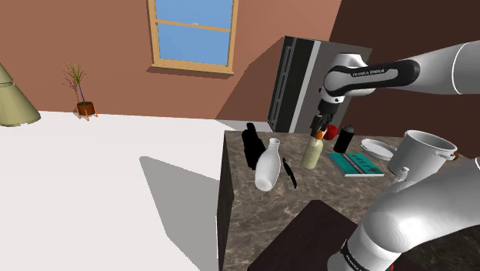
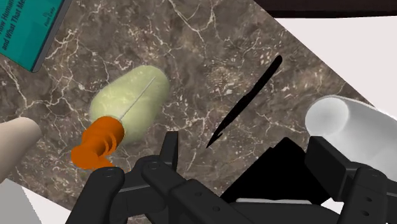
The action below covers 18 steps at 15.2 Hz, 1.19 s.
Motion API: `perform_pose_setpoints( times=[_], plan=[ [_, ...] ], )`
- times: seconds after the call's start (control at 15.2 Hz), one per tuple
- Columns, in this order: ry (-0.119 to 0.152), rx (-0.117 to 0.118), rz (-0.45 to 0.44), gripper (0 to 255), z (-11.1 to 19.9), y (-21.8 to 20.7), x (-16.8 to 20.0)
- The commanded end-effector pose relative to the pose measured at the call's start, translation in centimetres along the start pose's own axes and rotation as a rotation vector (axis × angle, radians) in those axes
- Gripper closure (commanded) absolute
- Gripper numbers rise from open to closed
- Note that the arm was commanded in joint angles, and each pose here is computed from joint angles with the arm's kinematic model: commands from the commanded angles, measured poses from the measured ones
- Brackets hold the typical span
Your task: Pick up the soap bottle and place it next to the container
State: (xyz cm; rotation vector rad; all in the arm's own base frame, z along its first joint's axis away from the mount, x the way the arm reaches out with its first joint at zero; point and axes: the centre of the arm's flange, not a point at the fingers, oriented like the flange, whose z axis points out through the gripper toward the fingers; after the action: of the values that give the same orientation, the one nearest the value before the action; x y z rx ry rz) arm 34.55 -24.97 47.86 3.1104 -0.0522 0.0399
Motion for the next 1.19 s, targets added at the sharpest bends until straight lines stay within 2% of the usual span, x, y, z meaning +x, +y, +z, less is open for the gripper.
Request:
perform_pose_setpoints(
  times=[0.0, 0.53, 1.12],
  plan=[
    [0.009, -0.003, 0.001, 0, 0.5, 2.6, 0.3],
    [0.044, -0.007, 0.009, 0, 3.0, 12.5, 1.6],
    [0.044, -0.007, 0.009, 0, 7.0, 12.6, 1.7]
  ],
)
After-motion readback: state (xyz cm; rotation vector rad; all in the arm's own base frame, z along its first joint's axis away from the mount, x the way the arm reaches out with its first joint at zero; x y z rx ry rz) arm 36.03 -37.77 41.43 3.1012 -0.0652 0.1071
